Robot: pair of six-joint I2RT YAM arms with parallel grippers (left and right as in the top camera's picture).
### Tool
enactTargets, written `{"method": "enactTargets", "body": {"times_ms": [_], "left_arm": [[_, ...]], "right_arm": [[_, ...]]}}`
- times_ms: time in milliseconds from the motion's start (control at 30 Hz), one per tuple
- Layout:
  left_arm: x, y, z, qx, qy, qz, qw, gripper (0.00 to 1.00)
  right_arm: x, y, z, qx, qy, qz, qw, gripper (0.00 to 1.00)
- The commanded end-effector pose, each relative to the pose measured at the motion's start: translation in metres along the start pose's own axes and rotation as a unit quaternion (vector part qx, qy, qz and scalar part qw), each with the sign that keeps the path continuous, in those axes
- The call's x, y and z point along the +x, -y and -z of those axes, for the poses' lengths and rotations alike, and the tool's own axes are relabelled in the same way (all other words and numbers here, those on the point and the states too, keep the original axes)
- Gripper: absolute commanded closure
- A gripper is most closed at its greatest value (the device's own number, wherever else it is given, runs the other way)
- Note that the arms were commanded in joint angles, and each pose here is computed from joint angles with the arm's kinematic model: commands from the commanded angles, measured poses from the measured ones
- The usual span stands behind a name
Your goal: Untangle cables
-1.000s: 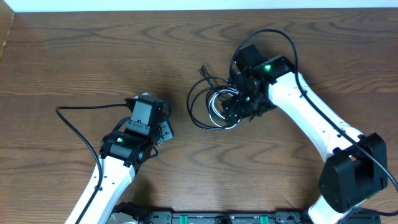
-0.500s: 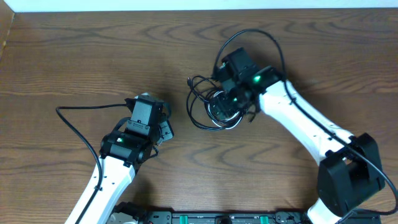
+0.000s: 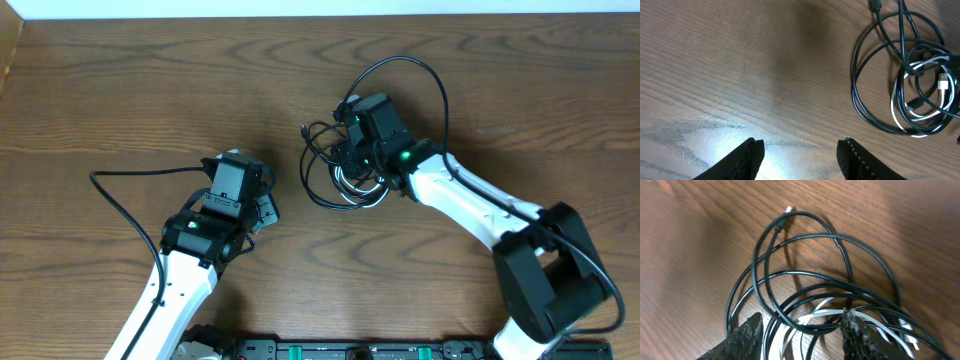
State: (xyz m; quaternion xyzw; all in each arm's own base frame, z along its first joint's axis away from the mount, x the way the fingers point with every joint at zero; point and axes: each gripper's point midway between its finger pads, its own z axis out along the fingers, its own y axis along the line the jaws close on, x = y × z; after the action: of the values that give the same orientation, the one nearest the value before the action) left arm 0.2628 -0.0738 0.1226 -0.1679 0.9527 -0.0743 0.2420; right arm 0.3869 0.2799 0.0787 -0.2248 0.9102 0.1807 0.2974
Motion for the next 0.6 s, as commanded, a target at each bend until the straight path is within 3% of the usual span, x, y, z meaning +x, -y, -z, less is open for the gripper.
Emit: {"method": "enactTargets", "body": {"times_ms": [0,133,233,400,567], "left_arm": [[-0.001,-0.002,0.000,-0.003,0.000,-0.005,1.000,0.47],[-0.001,-0.002,0.000,-0.003,-0.001,-0.005,1.000,0.47],[-0.001,-0.002,0.000,-0.003,-0.001,-0.005,1.000,0.47],[-0.001,-0.002,0.000,-0.003,-0.001,-0.005,1.000,0.47],[-0.001,-0.002,0.000,-0.003,-0.001,-0.005,1.000,0.47]], "right_arm": [[0.023,0.010,-0.021,0.016,-0.030,-0.058,0.998,0.46],[0.039,0.017,-0.034,0.029,-0.050,-0.097,0.994,0.37],[0.047,0.020,-0.042,0.034,-0.060,-0.120,0.990,0.36],[0.059,0.022,-0.052,0.040,-0.074,-0.155,0.984,0.40],[0.060,0.027,-0.054,0.052,-0.070,-0.167,0.982,0.50]]}}
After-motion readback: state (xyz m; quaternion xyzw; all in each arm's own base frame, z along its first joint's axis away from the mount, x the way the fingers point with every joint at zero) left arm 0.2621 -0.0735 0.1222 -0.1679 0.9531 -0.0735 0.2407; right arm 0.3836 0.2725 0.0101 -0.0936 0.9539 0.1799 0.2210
